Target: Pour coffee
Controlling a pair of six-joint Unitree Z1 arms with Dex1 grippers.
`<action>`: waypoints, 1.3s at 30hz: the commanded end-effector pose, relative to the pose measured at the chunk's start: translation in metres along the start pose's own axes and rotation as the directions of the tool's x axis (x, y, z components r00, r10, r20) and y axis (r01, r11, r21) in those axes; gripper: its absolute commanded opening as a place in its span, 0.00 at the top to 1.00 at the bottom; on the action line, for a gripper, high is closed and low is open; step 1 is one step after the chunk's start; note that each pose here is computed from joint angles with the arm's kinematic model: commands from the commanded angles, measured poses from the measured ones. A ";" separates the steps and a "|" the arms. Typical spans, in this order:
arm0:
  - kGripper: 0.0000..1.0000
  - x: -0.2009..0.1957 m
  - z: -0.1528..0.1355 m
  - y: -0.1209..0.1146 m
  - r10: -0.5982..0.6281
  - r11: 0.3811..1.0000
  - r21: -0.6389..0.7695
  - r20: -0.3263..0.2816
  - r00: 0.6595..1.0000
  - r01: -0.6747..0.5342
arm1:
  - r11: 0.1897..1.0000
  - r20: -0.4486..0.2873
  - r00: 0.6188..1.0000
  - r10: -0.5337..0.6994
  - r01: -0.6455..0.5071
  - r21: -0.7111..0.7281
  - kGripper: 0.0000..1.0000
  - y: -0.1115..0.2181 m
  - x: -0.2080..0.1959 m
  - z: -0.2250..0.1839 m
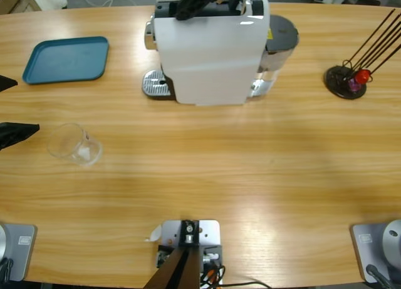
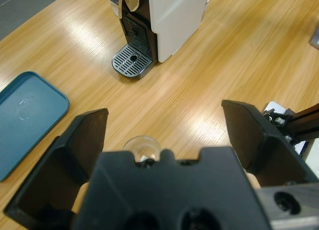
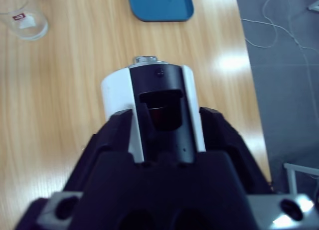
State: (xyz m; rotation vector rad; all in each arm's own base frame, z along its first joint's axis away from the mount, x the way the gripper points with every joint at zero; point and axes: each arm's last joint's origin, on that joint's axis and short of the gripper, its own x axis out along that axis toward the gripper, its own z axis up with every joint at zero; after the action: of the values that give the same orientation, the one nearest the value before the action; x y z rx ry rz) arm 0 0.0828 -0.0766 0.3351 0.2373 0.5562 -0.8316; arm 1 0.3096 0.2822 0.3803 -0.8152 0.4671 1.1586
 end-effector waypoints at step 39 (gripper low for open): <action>0.01 -0.032 -0.019 -0.004 0.042 0.998 -0.034 -0.012 0.999 -0.043 | 0.459 0.131 0.860 -0.493 0.129 0.879 1.00 0.048 -0.043 -0.009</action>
State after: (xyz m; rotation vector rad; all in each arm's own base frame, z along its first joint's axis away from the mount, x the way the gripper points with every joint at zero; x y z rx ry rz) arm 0 0.0653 -0.0617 0.3379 0.2296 0.5755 -0.8154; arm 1 0.2529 0.2071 0.3913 0.2034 0.4399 0.4411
